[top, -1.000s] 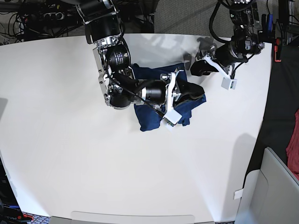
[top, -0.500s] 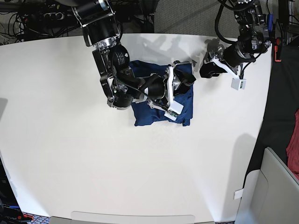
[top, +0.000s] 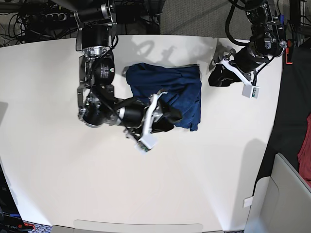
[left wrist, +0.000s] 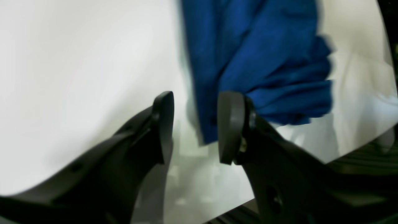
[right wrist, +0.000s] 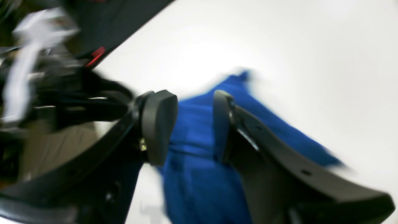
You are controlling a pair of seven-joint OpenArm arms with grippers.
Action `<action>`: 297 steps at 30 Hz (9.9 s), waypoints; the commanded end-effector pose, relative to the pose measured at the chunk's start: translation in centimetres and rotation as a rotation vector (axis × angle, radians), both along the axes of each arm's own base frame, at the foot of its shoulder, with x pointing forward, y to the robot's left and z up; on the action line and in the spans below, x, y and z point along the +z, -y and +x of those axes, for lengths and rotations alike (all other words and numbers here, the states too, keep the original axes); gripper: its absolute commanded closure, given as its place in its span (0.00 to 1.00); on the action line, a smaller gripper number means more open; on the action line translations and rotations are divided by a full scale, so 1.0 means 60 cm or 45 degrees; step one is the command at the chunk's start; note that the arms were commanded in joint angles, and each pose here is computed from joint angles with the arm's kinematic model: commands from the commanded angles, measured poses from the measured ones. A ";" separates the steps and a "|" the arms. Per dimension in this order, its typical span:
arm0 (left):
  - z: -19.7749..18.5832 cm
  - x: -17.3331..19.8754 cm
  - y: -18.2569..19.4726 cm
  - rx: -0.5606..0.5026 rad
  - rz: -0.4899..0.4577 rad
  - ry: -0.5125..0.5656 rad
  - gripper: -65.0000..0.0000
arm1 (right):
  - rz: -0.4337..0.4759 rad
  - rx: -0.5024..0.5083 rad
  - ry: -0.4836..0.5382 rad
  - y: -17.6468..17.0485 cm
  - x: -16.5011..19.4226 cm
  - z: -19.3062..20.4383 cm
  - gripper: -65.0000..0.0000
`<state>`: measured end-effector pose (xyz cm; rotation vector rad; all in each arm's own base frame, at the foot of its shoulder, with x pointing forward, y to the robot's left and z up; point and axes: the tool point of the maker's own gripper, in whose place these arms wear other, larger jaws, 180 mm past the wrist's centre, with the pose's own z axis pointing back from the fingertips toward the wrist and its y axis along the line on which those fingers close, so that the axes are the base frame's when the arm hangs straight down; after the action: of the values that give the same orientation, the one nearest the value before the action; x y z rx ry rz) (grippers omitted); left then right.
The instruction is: Fold the T-shirt properly
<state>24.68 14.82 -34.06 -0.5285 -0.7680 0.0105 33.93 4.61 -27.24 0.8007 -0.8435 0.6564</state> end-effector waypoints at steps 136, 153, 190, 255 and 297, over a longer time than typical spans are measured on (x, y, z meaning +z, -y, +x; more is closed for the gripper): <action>0.093 0.060 0.245 -0.609 0.616 0.485 0.64 | 0.071 -0.389 -0.051 0.185 -0.037 0.065 0.63; 0.109 0.038 0.238 -0.605 0.756 0.523 0.64 | 0.074 -0.387 -0.049 0.184 -0.035 0.065 0.63; 0.062 0.023 0.168 -0.520 0.971 0.488 0.92 | 0.076 -0.389 -0.045 0.186 -0.033 0.066 0.63; 0.124 0.031 0.217 -0.520 1.040 0.623 0.69 | 0.079 -0.388 -0.044 0.184 -0.032 0.066 0.63; 0.078 0.039 0.076 -0.261 1.212 0.450 0.95 | 0.085 -0.388 -0.039 0.182 -0.030 0.068 0.63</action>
<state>28.72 10.24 -33.15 0.2978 -0.9063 -0.6322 36.87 -6.48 -31.32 0.7015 -0.8620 0.3363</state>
